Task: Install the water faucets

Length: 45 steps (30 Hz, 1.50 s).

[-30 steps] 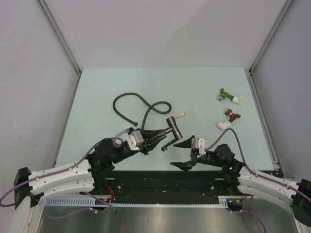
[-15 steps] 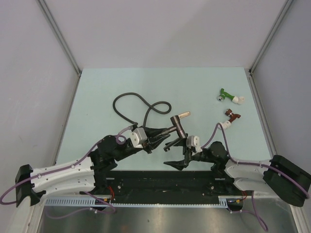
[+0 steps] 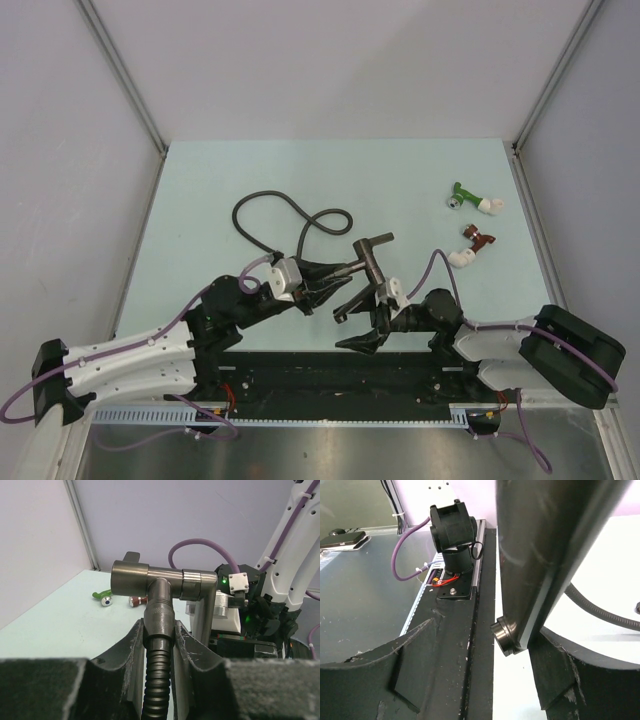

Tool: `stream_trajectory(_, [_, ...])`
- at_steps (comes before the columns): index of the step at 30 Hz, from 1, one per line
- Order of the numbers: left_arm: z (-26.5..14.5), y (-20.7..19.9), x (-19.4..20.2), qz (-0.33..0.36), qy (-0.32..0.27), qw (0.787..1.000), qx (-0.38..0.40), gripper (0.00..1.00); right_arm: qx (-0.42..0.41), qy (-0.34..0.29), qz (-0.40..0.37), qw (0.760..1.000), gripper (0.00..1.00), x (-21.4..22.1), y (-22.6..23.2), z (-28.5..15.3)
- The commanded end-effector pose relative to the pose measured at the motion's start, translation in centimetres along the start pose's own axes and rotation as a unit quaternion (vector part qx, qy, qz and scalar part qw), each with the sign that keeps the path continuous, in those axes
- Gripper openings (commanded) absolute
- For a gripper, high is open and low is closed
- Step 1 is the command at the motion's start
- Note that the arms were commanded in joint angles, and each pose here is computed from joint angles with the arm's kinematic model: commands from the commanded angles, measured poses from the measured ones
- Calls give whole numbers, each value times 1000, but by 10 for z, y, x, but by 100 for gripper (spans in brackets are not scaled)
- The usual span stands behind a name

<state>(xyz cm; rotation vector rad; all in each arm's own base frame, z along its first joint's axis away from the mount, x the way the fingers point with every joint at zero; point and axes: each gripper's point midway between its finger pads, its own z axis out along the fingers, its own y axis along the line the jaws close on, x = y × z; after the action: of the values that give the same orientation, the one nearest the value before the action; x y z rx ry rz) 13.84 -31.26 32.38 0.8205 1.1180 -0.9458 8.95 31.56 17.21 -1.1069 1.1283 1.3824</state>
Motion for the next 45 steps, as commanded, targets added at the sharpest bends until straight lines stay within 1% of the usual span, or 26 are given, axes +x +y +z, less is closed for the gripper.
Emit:
stream_trajectory(1, [-1,2,-75,-16,-116,993,-1,0,-28,-106,-81,991,75,-65,10,5])
stream_trajectory(8, [-2,20,-58,13,-88,995,-43,0,-86,-127,-79,985,70,-86,40,3])
stream_trajectory(9, [-3,26,-57,16,-85,994,-61,0,-92,-131,-81,984,70,-90,44,2])
stream_trajectory(16, [-2,42,-33,35,-45,993,-98,0,-141,-158,-83,974,70,-119,73,-3])
stream_trajectory(20, [0,46,-14,52,-12,993,-104,0,-138,-173,-98,970,70,-139,77,-5])
stream_trajectory(23, [1,45,1,63,15,993,-99,0,-124,-169,-109,972,72,-152,77,-6])
stream_trajectory(24, [1,45,5,66,22,993,-98,0,-111,-151,-107,976,73,-146,71,-4])
stream_trajectory(25, [1,44,13,69,36,993,-92,0,-107,-160,-119,974,74,-156,75,-8])
stream_trajectory(26, [1,43,18,74,44,992,-88,0,-92,-150,-112,978,76,-157,69,-7])
stream_trajectory(28, [2,38,26,76,55,993,-73,0,-77,-158,-133,975,78,-167,70,-12])
stream_trajectory(34, [3,27,51,82,94,991,-37,0,-30,-152,-137,978,86,-184,58,-14])
stream_trajectory(35, [4,17,54,81,96,992,-7,0,-19,-149,-132,980,87,-184,54,-14])
stream_trajectory(38, [3,-1,56,79,93,992,43,0,4,-143,-128,981,89,-186,45,-12])
stream_trajectory(45, [-7,-35,51,81,82,985,125,0,82,-113,-108,984,90,-184,10,-15])
